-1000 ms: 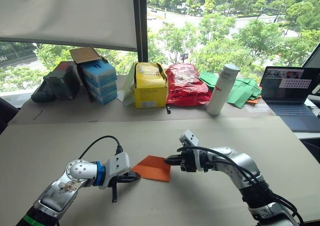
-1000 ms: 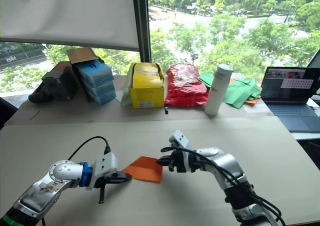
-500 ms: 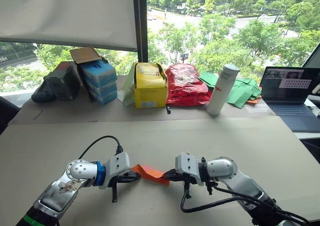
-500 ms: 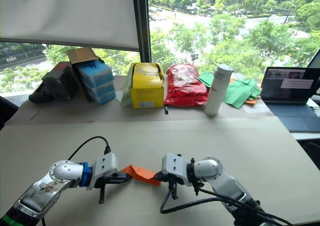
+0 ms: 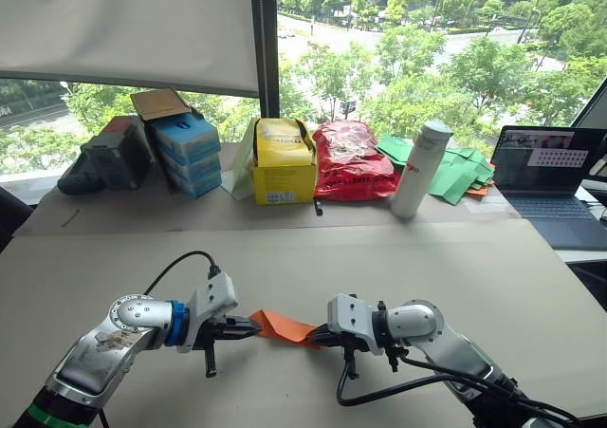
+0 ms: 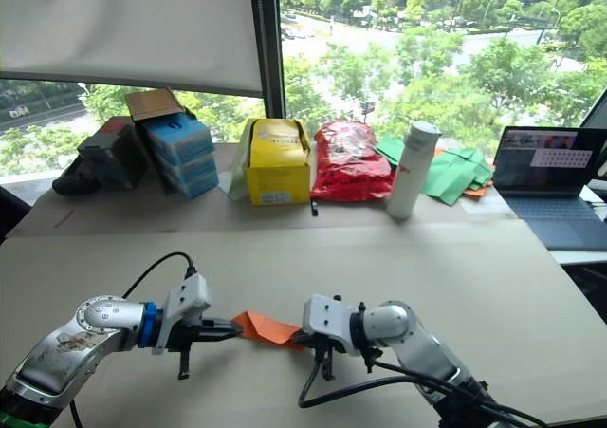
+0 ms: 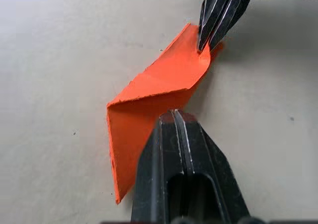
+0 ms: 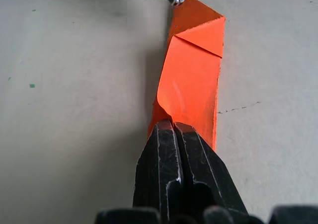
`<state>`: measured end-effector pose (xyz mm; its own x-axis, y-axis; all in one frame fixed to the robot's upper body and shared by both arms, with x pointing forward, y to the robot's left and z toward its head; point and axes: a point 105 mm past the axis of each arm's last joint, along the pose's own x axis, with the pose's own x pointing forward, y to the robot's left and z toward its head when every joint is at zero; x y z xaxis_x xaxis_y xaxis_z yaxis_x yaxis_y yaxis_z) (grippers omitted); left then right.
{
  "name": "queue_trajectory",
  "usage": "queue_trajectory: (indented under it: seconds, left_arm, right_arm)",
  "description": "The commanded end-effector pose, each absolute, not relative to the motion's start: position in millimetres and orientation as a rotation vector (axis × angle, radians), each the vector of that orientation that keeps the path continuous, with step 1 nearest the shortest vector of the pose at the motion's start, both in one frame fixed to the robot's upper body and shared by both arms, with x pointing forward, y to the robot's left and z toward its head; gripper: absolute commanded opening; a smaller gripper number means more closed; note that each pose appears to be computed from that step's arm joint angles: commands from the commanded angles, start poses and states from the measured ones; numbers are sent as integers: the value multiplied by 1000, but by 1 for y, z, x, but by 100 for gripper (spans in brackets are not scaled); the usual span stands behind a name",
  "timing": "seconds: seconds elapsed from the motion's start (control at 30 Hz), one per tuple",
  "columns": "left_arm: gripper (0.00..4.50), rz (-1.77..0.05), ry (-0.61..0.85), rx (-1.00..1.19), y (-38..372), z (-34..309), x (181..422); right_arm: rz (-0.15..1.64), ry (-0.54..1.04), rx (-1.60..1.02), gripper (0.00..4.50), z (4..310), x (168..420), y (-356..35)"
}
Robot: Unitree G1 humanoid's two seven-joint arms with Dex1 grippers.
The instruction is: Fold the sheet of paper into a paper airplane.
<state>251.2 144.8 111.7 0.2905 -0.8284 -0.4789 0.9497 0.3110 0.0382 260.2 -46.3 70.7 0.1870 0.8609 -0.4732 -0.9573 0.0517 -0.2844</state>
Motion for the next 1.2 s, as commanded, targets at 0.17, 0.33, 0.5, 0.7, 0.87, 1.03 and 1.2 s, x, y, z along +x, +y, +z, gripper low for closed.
queue_trajectory:
  seconds: [0.17,0.33,0.5,0.7,0.87,1.03,1.2]
  left_arm:
    - [0,-1213,371,293,129,115,262]
    - [0,-1214,390,367,121,89,271]
    - [0,-1207,442,444,127,64,274]
    - [0,-1225,455,449,129,55,267]
    - [0,-1227,459,442,129,54,265]
    - [0,-1216,460,433,129,53,265]
    - [0,-1214,455,430,128,54,264]
  right_arm:
    - [1365,285,-602,2,60,262,-52]
    - [1368,287,-592,2,62,262,-50]
    - [1369,282,-594,2,64,262,-48]
    - [1355,284,-555,61,75,262,-45]
    - [1365,232,-460,225,107,264,-36]
    - [1318,190,-358,197,133,281,-19]
    - [1315,217,-429,37,120,283,-16]
